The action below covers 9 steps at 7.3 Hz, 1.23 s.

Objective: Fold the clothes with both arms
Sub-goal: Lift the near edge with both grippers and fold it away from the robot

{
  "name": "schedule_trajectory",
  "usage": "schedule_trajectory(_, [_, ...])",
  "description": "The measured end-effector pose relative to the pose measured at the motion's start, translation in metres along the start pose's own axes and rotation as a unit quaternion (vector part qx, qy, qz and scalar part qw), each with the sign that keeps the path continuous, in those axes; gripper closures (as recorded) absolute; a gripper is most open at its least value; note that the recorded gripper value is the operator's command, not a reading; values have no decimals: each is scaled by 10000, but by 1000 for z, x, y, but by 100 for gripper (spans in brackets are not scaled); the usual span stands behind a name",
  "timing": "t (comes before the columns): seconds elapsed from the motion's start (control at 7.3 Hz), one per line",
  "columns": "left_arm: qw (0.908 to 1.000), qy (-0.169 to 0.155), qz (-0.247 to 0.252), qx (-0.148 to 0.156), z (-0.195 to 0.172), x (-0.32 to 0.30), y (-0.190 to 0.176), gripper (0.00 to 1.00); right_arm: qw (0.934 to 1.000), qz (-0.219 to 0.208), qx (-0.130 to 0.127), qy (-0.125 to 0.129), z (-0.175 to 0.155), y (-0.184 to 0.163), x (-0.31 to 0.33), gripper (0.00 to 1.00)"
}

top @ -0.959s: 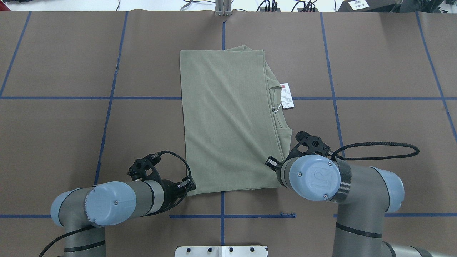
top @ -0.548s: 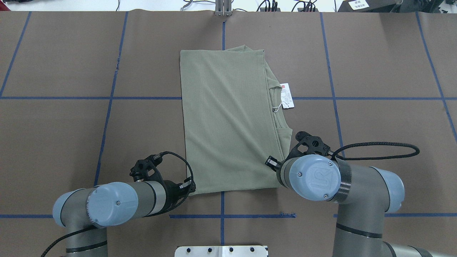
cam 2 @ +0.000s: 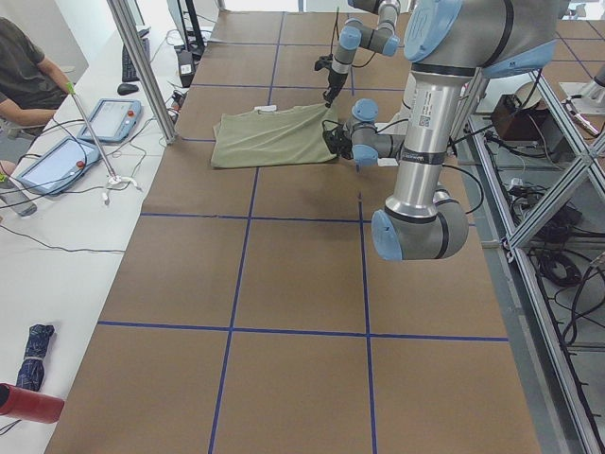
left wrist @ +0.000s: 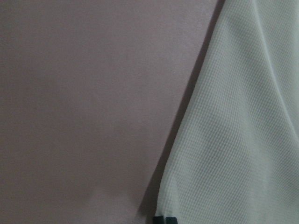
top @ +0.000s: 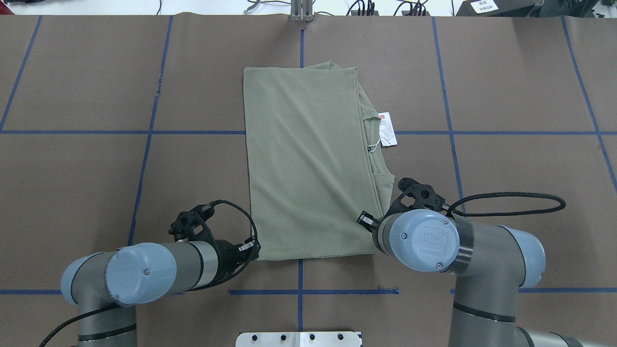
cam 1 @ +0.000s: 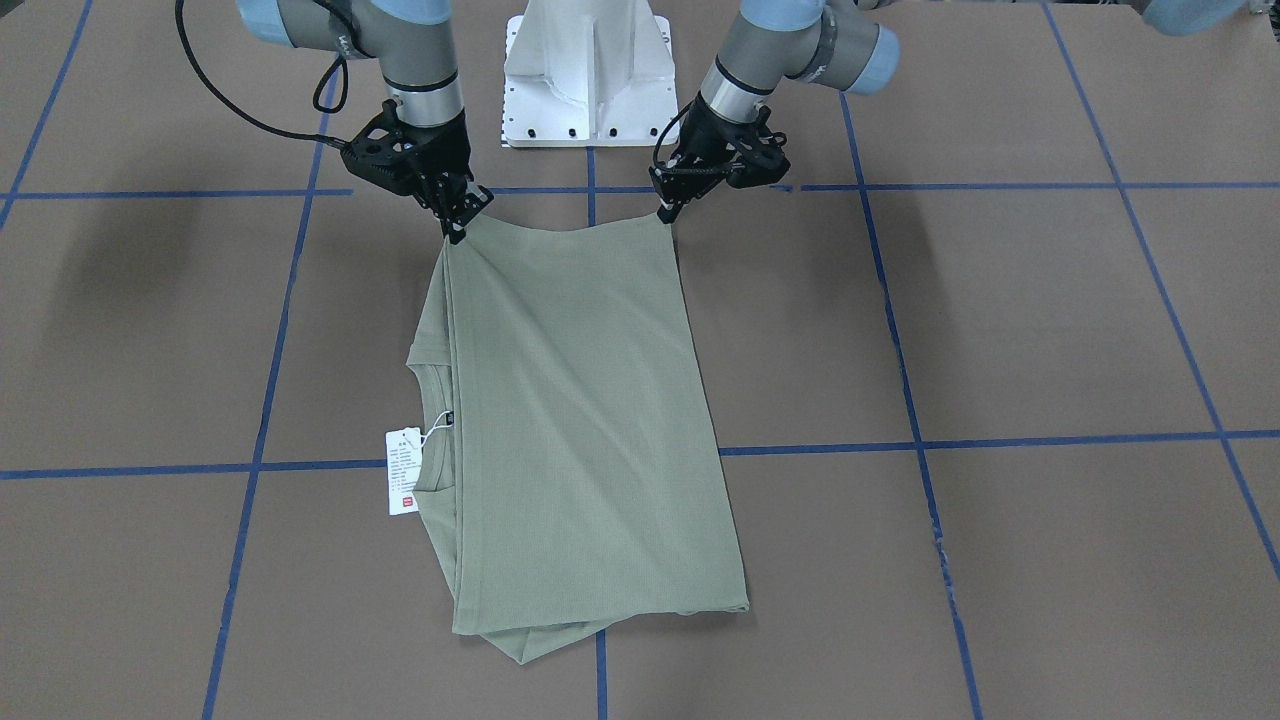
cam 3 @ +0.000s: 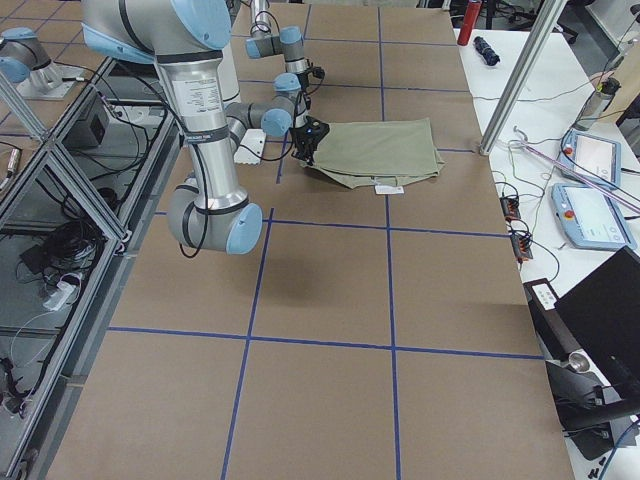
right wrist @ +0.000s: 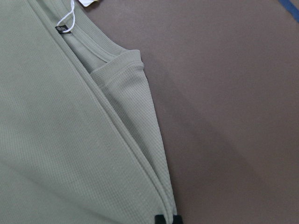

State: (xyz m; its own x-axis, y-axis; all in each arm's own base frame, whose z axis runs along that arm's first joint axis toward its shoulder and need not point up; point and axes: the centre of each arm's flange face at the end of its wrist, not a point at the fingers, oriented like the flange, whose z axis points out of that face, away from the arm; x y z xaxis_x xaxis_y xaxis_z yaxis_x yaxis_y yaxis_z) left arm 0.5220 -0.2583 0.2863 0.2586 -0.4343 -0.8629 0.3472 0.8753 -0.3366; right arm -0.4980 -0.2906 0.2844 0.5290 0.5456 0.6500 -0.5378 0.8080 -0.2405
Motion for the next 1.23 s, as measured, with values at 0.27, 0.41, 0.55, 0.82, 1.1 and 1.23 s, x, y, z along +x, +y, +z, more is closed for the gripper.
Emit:
schedule_trajectory(0.27, [10000,29,7,-16,-47,-27,-11,100,9999,-50,-113,-43,-6,17,3,100])
schedule_trajectory(0.41, [10000,59,-25,-59,-64,-33,-10,100,9996,-75,-251,-74,-19,34,7,100])
schedule_trajectory(0.55, [9998,104,-96,-120,-75,-33,-6,100,9991,-103,-415,-39,-39,56,15,100])
schedule_trajectory(0.82, [9995,155,-186,-218,-87,-30,4,100,9978,-123,-647,55,-82,82,31,100])
schedule_trajectory(1.1, [9988,318,-202,-316,-103,-17,10,100,9978,-67,-654,42,-94,79,31,100])
schedule_trajectory(1.23, [9982,459,-190,-340,-113,-1,12,100,9984,45,-560,-7,-97,64,26,100])
